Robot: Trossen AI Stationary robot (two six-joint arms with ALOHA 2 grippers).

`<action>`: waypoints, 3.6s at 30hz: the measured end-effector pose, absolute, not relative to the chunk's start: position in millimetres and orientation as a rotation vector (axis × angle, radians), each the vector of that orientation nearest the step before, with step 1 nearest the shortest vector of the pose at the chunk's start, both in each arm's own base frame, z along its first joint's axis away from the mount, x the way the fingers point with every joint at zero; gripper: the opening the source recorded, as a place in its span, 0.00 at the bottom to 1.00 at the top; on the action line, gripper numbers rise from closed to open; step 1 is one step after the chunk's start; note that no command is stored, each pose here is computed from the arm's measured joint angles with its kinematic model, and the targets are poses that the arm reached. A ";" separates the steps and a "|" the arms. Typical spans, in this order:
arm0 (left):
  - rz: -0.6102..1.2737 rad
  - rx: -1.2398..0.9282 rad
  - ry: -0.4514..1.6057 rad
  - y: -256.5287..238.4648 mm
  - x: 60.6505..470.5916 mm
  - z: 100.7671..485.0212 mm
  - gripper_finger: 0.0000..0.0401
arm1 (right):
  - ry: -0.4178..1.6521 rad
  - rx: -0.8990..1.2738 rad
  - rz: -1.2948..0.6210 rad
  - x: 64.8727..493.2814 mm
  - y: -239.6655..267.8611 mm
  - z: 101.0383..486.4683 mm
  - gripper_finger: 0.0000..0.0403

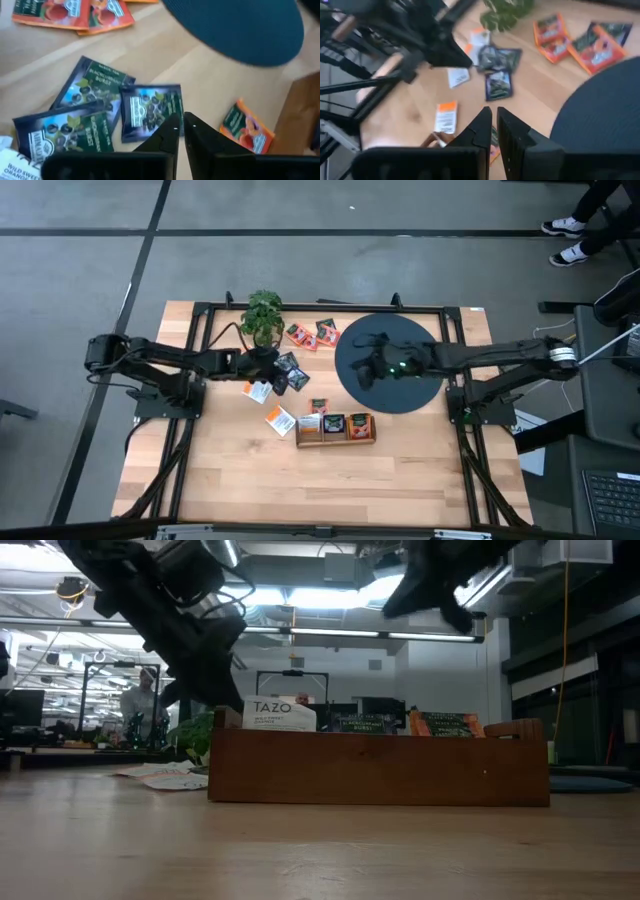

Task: Pick & Place Tea
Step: Put the purple tea bag into the middle section of the wooden organizer

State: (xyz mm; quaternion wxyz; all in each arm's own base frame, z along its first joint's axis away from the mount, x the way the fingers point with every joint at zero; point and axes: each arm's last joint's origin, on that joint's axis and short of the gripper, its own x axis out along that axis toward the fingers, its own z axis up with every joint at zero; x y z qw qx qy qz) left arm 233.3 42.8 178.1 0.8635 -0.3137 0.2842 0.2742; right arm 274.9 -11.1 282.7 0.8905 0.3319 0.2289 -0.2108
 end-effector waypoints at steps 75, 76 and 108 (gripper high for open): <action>0.765 -1.060 0.687 60.1 254.3 110.2 0.01 | 0.758 1.075 -0.234 403.7 -106.1 109.6 0.36; 0.764 -1.060 0.686 60.1 254.4 110.3 0.01 | 0.759 1.075 -0.234 403.7 -106.1 109.6 0.33; 0.493 -0.837 0.442 62.0 235.1 193.4 0.02 | 0.754 0.643 0.011 386.6 -101.1 168.8 0.01</action>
